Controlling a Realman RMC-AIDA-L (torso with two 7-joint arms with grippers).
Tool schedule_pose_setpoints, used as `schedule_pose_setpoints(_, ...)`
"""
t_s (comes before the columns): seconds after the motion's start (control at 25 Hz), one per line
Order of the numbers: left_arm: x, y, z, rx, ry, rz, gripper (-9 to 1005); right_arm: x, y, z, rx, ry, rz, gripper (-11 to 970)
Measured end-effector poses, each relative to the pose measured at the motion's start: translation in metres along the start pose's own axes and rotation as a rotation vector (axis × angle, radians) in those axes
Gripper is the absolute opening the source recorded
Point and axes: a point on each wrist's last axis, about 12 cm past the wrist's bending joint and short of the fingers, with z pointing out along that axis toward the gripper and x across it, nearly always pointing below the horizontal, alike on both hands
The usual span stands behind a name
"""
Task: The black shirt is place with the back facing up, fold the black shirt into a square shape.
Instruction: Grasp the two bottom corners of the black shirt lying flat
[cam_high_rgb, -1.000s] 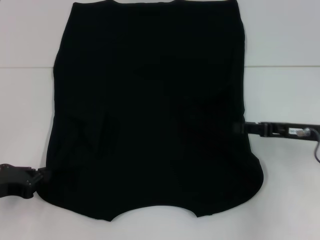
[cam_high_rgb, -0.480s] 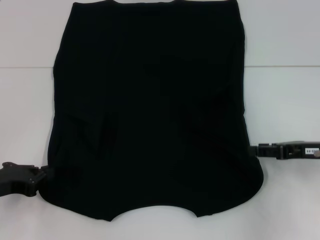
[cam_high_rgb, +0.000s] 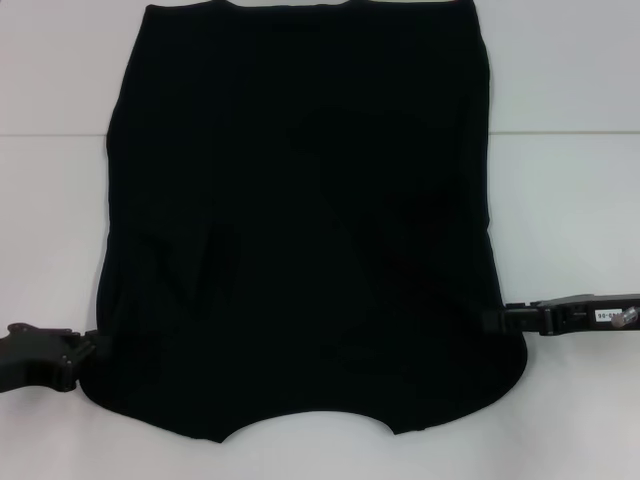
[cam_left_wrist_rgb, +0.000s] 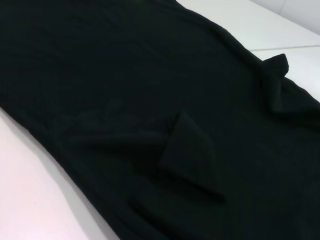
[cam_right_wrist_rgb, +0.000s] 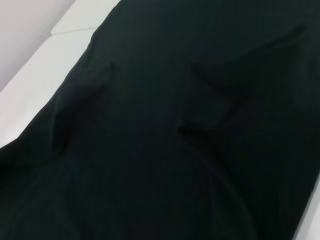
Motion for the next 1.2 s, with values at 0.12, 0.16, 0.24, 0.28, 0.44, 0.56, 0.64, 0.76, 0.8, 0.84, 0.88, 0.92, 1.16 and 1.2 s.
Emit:
schedule_pose_setpoints(0.12,-0.001,0.0,0.0,0.001,-0.001,0.001,28,0.0,-0.001,0.001,0.006,-0.004,0.003,583)
schedule_pose_setpoints(0.16,-0.001,0.0,0.0,0.001,-0.001,0.001,28,0.0,-0.001,0.0,0.006,-0.005,0.004,581)
schedule_pose_setpoints(0.24,-0.002,0.0,0.001,0.002,-0.002,0.003,28,0.001,-0.001,0.0,0.007,-0.006,0.008,554)
schedule_pose_setpoints(0.28,-0.002,0.0,0.001,0.002,-0.002,0.003,28,0.002,-0.001,0.0,0.008,-0.007,0.009,528)
schedule_pose_setpoints(0.44,-0.003,0.0,0.001,0.003,-0.003,0.006,28,0.002,-0.002,-0.001,0.009,-0.009,0.004,424)
schedule_pose_setpoints(0.56,-0.003,0.0,0.002,0.0,-0.003,0.007,28,0.004,-0.002,-0.002,0.006,-0.007,0.005,346)
schedule_pose_setpoints(0.64,-0.003,0.001,0.002,-0.005,-0.003,0.007,28,0.004,-0.002,-0.002,0.006,-0.006,0.005,251)
schedule_pose_setpoints(0.76,-0.003,0.001,0.002,-0.007,-0.002,0.003,27,0.008,-0.003,-0.003,0.008,-0.005,0.011,108)
schedule_pose_setpoints(0.8,-0.003,0.001,0.002,-0.007,-0.003,0.002,27,0.009,-0.004,-0.004,0.008,-0.006,0.014,94)
schedule_pose_setpoints(0.84,-0.003,0.001,0.002,-0.007,-0.003,0.001,27,0.011,-0.005,-0.008,0.005,-0.015,0.022,81)
schedule_pose_setpoints(0.88,-0.003,0.001,0.002,-0.006,-0.003,-0.001,27,0.011,-0.005,-0.008,0.005,-0.015,0.022,68)
schedule_pose_setpoints(0.92,-0.003,0.001,0.002,-0.003,-0.004,-0.006,28,0.012,-0.006,-0.01,0.001,-0.02,0.024,54)
schedule_pose_setpoints(1.16,-0.003,0.0,-0.004,0.009,-0.008,-0.06,27,0.025,-0.012,-0.027,-0.02,-0.066,0.046,26)
schedule_pose_setpoints(1.2,-0.003,-0.001,-0.006,0.013,-0.014,-0.073,27,0.029,-0.013,-0.031,-0.022,-0.076,0.05,26)
